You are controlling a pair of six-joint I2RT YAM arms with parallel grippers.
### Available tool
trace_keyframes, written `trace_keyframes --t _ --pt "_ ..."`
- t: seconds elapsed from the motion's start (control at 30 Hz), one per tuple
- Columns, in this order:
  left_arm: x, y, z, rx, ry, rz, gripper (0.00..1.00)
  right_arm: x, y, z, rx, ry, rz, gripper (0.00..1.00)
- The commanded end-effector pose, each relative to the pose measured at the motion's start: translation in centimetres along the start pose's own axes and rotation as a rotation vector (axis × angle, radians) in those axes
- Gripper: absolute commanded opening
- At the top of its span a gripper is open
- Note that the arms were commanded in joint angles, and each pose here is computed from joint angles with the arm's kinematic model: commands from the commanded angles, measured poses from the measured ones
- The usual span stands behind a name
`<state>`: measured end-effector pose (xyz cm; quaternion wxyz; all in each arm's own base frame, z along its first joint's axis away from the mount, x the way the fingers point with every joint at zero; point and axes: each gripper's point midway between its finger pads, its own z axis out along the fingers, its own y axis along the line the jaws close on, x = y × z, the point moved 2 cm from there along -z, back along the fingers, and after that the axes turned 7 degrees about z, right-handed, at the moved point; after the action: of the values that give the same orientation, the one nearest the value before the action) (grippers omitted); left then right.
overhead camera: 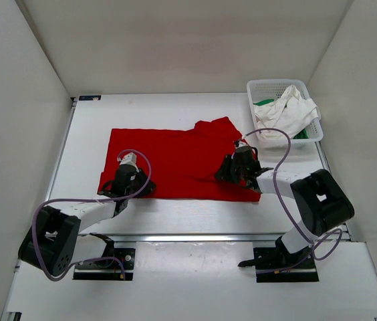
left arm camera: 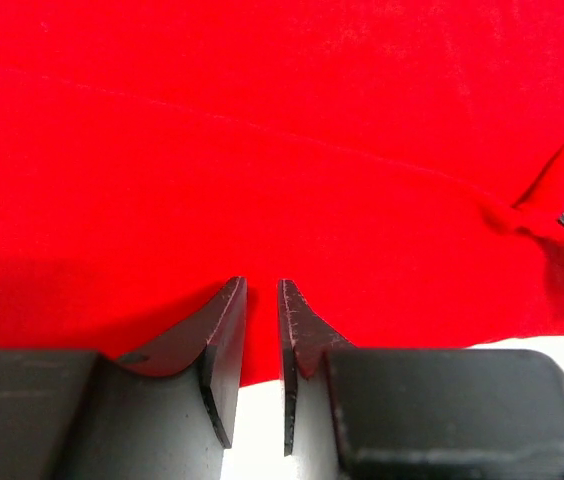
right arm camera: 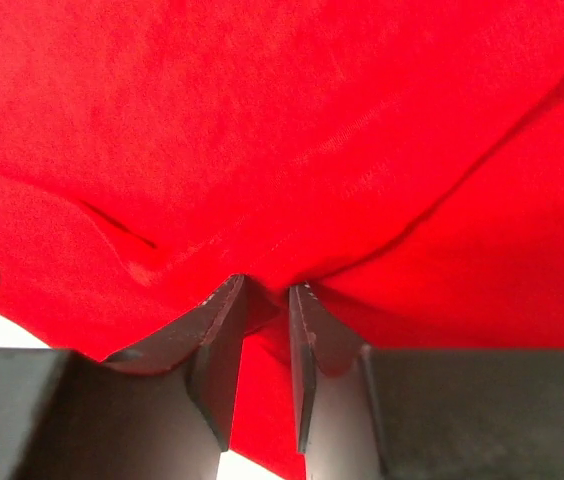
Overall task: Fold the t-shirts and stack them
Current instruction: Fold the flattened tshirt in 1/3 of the way
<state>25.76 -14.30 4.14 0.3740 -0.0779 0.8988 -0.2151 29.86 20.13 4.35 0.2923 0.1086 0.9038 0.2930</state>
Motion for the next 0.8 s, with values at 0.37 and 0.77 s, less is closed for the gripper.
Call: trace_keyframes --t 0.37,0.77 --pt "-0.6 -1.5 -1.0 0.077 -0.045 -0.02 0.3 -8.8 8.8 3.9 -0.187 -0.093 0.004 0.18" --pt "-0.8 -5.7 -0.5 0.136 -0.033 0.063 0.31 -5.2 6.0 0.2 -0.116 -0.09 -0.064 0.0"
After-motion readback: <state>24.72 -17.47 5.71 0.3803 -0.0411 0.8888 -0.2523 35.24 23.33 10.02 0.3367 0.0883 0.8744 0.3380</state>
